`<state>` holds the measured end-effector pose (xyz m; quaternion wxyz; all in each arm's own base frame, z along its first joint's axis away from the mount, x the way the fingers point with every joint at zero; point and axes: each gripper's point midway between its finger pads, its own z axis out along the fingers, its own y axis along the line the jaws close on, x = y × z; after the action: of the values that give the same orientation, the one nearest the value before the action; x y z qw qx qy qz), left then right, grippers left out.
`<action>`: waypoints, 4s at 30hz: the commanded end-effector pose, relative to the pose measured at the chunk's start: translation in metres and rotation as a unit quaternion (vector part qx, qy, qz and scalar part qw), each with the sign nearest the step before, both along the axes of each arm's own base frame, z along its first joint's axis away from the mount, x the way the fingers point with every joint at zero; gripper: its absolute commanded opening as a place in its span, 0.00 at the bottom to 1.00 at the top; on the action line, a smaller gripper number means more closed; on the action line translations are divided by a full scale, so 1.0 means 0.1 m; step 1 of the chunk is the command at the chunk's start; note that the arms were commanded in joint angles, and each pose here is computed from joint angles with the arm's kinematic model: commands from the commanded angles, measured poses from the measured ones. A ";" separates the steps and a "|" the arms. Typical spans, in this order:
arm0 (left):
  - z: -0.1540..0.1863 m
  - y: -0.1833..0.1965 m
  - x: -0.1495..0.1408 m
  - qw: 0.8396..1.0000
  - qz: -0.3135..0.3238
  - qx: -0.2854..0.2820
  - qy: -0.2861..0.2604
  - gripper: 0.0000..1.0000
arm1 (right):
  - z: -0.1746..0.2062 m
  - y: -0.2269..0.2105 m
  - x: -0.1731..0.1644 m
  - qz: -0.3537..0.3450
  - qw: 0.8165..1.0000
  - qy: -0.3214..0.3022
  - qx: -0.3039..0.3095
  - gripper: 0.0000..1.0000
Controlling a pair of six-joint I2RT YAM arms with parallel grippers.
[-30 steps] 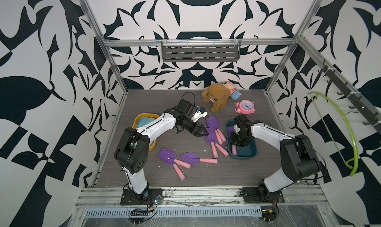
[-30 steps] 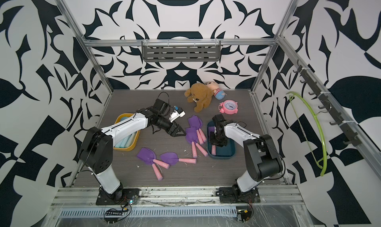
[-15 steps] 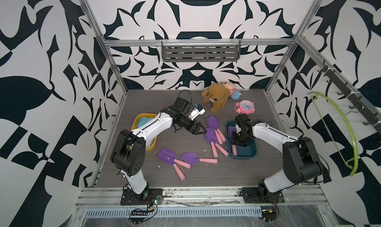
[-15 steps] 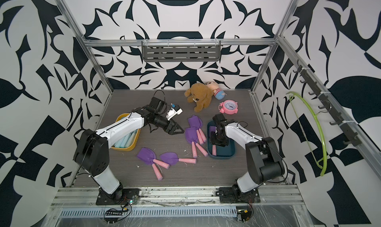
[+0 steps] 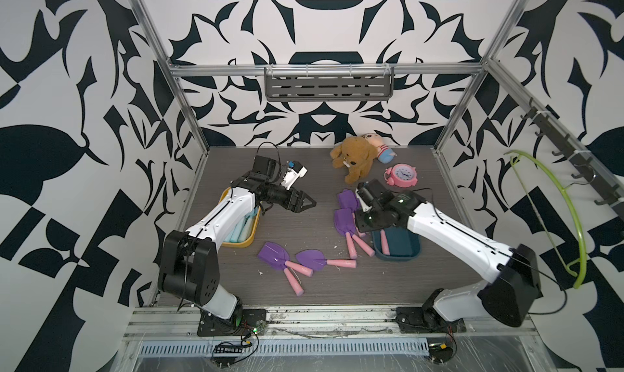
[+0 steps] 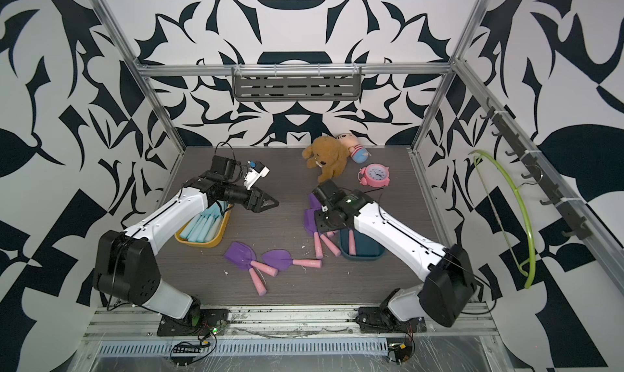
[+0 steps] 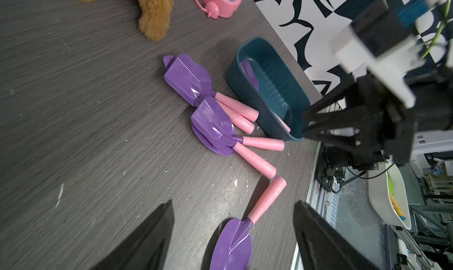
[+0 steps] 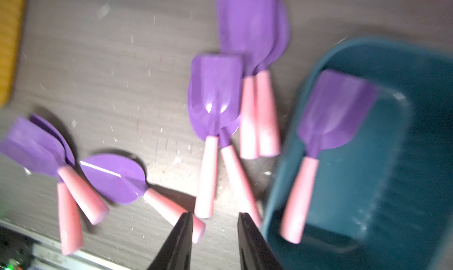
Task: Sort the small shovels by color and place them into the storage box
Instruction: Pick up the shovel from the center of the board.
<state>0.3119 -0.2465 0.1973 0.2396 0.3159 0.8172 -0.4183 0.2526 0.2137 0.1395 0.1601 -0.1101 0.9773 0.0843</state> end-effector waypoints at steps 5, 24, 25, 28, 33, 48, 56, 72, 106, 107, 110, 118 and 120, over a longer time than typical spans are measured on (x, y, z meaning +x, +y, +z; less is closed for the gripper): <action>0.08 -0.01 -0.09 1.000 -0.011 -0.019 -0.004 0.84 | -0.50 0.21 -0.11 0.006 0.997 0.061 -0.054 0.36; 0.02 -0.01 -0.08 1.000 -0.008 -0.020 0.008 0.84 | -1.01 0.21 -0.01 -0.008 0.991 0.086 -0.106 0.37; 0.01 -0.01 -0.08 1.000 -0.008 -0.019 0.009 0.84 | -1.03 0.21 -0.02 -0.008 0.990 0.086 -0.109 0.37; 0.01 0.00 -0.06 1.000 -0.006 -0.019 0.010 0.84 | -1.08 0.20 -0.01 -0.010 0.990 0.087 -0.111 0.36; 0.00 0.02 -0.05 1.000 -0.001 -0.018 0.012 0.84 | -1.05 0.18 0.01 -0.018 0.991 0.076 -0.108 0.24; -0.03 -0.06 -0.01 0.996 0.012 -0.053 0.065 0.79 | 0.04 0.46 0.04 0.115 0.979 -0.154 -0.062 0.11; 0.05 -0.20 -0.12 0.991 -0.016 -0.093 0.096 0.72 | 0.27 0.75 0.01 0.160 0.964 -0.206 -0.058 0.10; 0.12 -0.20 -0.12 0.990 0.004 -0.101 0.101 0.07 | 0.50 0.85 -0.03 0.181 0.954 -0.239 -0.015 0.37; 0.00 -0.13 0.07 0.976 0.104 -0.074 0.174 0.02 | 0.39 0.87 0.40 0.188 0.966 -0.163 -0.075 0.39; 0.00 -0.13 0.07 0.976 0.103 -0.075 0.174 0.02 | 0.38 0.86 0.42 0.188 0.965 -0.164 -0.081 0.37; 0.01 -0.14 0.07 0.976 0.101 -0.078 0.177 0.02 | 0.37 0.87 0.46 0.189 0.964 -0.166 -0.089 0.26; 0.04 -0.17 0.05 0.975 0.093 -0.087 0.185 0.03 | 0.32 0.82 0.53 0.185 0.965 -0.158 -0.096 0.18; 0.06 -0.18 0.04 0.974 0.090 -0.091 0.186 0.04 | 0.31 0.79 0.55 0.181 0.966 -0.157 -0.098 0.15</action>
<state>0.3219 -0.2575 0.1859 0.1557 0.1211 0.8494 -0.4895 0.2952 0.2989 0.1579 0.2652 -0.3295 0.9061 0.0052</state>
